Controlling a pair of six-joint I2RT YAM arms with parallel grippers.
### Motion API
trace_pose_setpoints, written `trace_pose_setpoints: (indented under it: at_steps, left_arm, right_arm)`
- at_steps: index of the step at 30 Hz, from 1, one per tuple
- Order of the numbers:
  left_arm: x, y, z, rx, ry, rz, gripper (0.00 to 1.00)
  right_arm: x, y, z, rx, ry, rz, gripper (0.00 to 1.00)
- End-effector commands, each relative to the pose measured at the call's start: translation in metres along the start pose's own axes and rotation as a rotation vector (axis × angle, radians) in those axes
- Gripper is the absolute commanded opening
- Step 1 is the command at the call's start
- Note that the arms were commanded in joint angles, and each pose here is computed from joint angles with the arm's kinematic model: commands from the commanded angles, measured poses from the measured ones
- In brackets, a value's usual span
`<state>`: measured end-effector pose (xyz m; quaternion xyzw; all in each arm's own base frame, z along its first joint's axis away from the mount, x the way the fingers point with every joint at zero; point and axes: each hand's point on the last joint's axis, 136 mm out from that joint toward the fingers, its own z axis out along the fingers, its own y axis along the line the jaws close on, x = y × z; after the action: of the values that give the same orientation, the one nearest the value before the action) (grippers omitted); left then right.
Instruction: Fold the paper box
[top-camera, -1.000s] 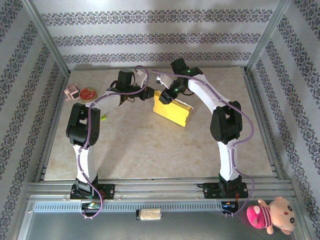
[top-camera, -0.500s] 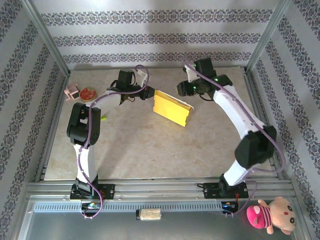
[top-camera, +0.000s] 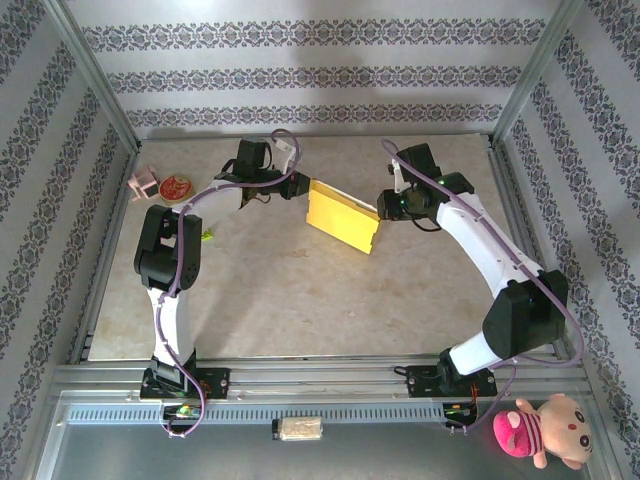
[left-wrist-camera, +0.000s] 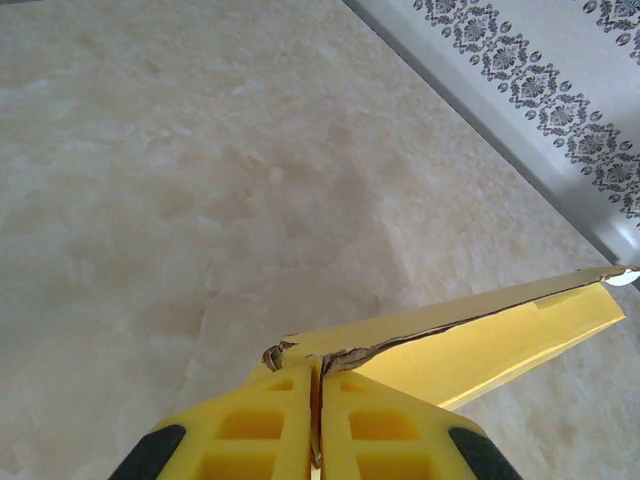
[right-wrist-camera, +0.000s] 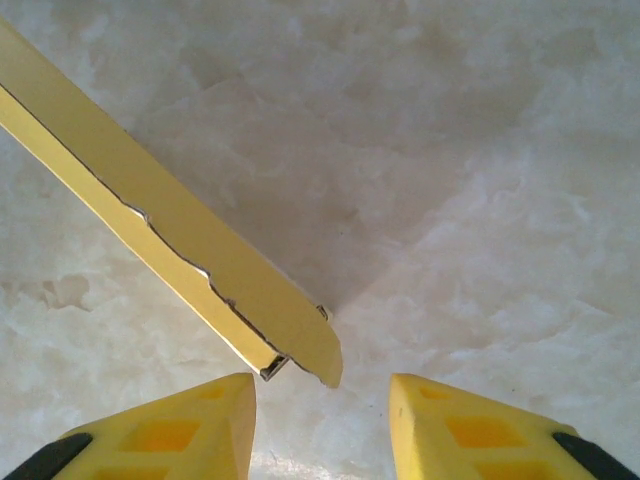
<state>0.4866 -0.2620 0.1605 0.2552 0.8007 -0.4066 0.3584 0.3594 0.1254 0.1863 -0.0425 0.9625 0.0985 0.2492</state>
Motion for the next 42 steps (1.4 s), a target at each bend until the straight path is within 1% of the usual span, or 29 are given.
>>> trace_pose_setpoints:
  at_steps: [1, 5, 8, 12, 21, 24, 31, 37, 42]
  left_arm:
    - [0.029, 0.003, 0.011, -0.008, 0.087, -0.049, 0.09]
    - [0.029, 0.003, 0.012, -0.007, 0.085, -0.053, 0.09]
    - [0.028, 0.001, 0.013, 0.0, 0.079, -0.051, 0.09]
    - [0.029, 0.0, 0.012, -0.004, 0.082, -0.048, 0.09]
    - [0.03, 0.0, 0.012, -0.004, 0.08, -0.046, 0.09]
    - [0.03, 0.0, 0.012, -0.002, 0.08, -0.049, 0.09]
    - [0.031, 0.0, 0.012, -0.002, 0.08, -0.049, 0.09]
    - [0.031, -0.001, 0.012, 0.0, 0.079, -0.05, 0.09]
    - [0.029, -0.001, 0.012, 0.003, 0.075, -0.048, 0.09]
  right_arm:
    - [0.011, 0.007, -0.008, -0.038, 0.009, -0.007, 0.43]
    - [0.02, 0.008, -0.001, -0.022, 0.03, -0.031, 0.43]
    - [0.018, 0.002, 0.007, 0.021, 0.029, -0.04, 0.36]
    - [0.014, 0.004, 0.016, 0.029, 0.038, -0.074, 0.31]
    - [0.01, 0.004, 0.028, 0.045, 0.045, -0.094, 0.25]
    - [0.006, 0.004, 0.027, 0.054, 0.029, -0.094, 0.23]
    - [-0.001, 0.003, 0.024, 0.065, 0.016, -0.107, 0.24]
    - [0.002, 0.007, 0.026, 0.046, 0.03, -0.111, 0.17]
    - [0.0, 0.007, 0.027, 0.049, 0.025, -0.094, 0.14]
